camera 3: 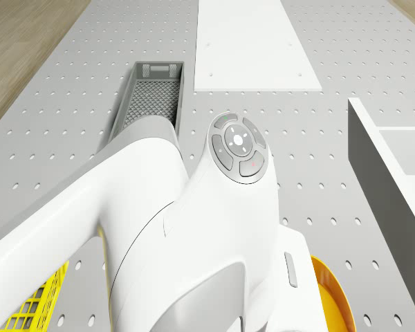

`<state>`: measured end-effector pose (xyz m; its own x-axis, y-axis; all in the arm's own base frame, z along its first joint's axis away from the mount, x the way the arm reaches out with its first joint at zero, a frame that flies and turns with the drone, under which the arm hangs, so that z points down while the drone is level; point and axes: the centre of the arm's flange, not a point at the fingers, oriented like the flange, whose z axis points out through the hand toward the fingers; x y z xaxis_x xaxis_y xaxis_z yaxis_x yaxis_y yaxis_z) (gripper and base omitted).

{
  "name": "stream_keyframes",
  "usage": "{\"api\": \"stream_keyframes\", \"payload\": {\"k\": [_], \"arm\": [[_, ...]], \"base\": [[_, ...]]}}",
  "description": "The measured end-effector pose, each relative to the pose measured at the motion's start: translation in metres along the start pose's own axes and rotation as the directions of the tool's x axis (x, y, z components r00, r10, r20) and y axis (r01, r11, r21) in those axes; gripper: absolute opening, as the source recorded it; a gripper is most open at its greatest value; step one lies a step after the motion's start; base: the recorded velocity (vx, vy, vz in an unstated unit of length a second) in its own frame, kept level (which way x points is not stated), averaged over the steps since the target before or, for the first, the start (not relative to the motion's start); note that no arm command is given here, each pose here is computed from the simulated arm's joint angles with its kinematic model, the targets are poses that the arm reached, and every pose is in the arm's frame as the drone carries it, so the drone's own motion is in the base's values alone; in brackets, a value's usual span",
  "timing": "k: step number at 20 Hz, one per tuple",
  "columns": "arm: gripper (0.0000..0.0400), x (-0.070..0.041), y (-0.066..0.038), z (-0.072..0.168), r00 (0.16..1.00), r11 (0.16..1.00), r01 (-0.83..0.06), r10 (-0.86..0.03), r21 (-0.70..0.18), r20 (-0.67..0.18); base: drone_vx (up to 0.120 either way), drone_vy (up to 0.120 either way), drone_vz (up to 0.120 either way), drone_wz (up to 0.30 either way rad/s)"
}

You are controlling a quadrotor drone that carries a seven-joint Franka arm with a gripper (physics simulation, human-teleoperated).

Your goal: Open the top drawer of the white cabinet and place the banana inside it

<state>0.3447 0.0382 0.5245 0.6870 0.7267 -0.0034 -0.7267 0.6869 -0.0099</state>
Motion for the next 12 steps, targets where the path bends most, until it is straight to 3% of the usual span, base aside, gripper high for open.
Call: {"api": "stream_keyframes", "payload": {"k": [3, 9, 12], "arm": [[0.0201, 0.0000, 0.0000, 0.0000, 1.000, 1.000, 0.000, 0.000, 0.000, 0.000], [0.0201, 0.0000, 0.0000, 0.0000, 1.000, 1.000, 0.000, 0.000, 0.000, 0.000], [0.0201, 0.0000, 0.0000, 0.0000, 1.000, 1.000, 0.000, 0.000, 0.000, 0.000]], "base": [[-0.120, -0.067, 0.120, 0.000], [-0.120, 0.000, 0.120, 0.000], [-0.120, -0.053, 0.120, 0.000]]}}
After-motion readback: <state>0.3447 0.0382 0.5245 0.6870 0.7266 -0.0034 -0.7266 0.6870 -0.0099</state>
